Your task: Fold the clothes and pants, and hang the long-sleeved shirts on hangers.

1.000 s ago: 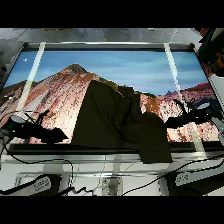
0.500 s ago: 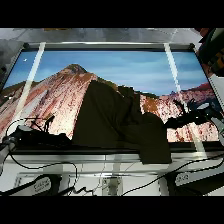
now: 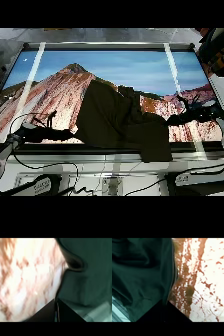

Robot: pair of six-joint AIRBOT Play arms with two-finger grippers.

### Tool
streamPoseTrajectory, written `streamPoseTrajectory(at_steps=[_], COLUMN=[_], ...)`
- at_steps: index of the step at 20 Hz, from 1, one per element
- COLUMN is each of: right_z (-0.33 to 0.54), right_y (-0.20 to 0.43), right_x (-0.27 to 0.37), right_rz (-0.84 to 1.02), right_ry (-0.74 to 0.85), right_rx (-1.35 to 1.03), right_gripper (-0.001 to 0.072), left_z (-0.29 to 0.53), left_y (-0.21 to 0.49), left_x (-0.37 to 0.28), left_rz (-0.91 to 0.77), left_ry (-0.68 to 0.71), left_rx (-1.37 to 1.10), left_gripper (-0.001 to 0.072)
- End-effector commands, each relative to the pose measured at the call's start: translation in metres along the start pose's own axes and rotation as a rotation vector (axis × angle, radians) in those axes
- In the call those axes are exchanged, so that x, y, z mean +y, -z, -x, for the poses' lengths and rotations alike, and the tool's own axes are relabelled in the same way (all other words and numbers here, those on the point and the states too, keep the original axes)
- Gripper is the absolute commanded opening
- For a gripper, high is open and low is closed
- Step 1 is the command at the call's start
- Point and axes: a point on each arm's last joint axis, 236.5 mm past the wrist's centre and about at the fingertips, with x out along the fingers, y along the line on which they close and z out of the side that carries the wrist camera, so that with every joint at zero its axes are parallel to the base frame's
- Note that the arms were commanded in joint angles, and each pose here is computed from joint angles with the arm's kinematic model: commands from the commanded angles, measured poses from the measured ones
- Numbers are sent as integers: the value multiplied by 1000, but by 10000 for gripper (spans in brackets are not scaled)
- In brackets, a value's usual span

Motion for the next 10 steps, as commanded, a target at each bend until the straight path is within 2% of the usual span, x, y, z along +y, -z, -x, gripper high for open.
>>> streamPoseTrajectory(at_steps=[1,6,10], right_z=[38,146,254], right_y=[-28,-72,-62], right_x=[41,168,276], right_rz=[87,363,605], right_ry=[9,24,230], right_rx=[-157,-556,-885], right_gripper=[12,12,13], left_z=[35,193,348], left_y=[-71,-189,-190], left_x=[-49,-170,-275], left_rz=[-83,-436,-728], left_ry=[124,149,34], left_rx=[-191,-629,-1002], left_gripper=[16,16,16])
